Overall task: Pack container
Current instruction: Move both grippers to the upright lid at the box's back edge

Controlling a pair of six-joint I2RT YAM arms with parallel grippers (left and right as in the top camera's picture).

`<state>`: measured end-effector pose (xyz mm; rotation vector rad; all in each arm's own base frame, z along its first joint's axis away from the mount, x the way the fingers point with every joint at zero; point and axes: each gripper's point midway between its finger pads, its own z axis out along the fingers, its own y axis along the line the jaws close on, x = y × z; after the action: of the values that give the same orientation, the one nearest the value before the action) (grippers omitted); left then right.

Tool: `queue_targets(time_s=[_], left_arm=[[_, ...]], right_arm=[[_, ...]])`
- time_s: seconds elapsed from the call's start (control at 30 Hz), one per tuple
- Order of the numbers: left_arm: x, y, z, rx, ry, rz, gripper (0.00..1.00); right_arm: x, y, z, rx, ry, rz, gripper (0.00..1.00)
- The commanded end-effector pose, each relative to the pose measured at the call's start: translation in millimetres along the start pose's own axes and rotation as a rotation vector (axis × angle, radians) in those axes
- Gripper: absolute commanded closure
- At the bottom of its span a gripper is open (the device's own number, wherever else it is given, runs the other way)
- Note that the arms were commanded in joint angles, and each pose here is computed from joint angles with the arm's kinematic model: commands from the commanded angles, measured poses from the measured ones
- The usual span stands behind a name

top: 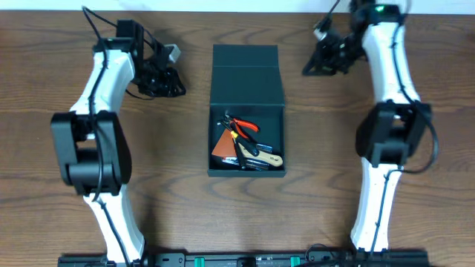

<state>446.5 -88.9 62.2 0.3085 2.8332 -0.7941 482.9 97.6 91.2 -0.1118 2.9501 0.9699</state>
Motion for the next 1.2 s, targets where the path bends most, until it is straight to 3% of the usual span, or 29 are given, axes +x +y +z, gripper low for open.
queue_targets(time_s=[0.0,0.53,1.17], left_arm=[[4,0,18,0.056,0.022,-0.018,0.87],[-20,-4,69,0.094,-0.037,0.005,0.89],[-31,-31,80,0.145,-0.067,0.037,0.90]], right_arm=[[0,-6,18,-0.018,0.028,0.032,0.99],[2,-19,63,-0.031,0.088,0.066,0.99],[-9,14,75,-0.134,0.052,-0.008,0.99]])
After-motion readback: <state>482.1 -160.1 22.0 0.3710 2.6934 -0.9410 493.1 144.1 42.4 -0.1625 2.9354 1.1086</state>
